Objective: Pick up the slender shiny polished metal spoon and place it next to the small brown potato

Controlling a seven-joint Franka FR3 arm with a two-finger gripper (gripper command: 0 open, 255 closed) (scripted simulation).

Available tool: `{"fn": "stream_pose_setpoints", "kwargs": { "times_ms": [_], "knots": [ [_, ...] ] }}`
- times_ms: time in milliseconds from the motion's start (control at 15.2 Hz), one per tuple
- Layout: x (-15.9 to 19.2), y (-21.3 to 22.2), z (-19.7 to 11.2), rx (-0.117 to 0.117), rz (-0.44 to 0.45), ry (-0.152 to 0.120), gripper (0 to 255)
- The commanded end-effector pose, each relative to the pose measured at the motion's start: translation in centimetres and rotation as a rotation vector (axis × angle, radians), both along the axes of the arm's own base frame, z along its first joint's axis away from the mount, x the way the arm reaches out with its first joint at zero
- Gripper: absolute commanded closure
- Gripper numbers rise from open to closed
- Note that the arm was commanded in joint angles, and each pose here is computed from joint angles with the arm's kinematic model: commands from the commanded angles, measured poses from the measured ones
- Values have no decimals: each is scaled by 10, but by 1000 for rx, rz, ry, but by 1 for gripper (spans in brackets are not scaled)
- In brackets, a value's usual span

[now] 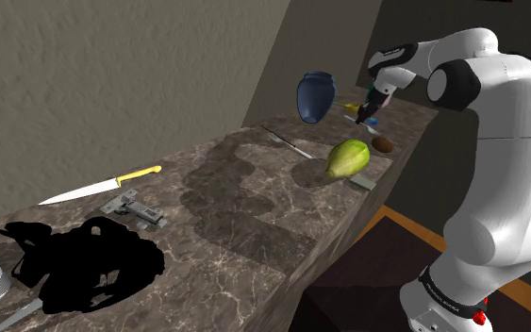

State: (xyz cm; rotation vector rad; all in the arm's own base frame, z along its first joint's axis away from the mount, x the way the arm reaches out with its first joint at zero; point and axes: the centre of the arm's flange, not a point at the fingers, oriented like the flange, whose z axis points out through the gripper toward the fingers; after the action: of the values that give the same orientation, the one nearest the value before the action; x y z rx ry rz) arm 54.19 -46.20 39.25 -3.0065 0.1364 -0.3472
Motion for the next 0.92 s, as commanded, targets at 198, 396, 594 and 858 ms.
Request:
{"fn": "stream_pose_setpoints", "kwargs": {
  "times_ms": [198, 396, 594, 858],
  "knots": [
    [1, 0, -26, 0, 0, 0, 255],
    [1, 0, -42, 0, 0, 0, 255],
    [1, 0, -46, 0, 0, 0, 255],
    [1, 0, -46, 0, 0, 0, 255]
  ]
}}
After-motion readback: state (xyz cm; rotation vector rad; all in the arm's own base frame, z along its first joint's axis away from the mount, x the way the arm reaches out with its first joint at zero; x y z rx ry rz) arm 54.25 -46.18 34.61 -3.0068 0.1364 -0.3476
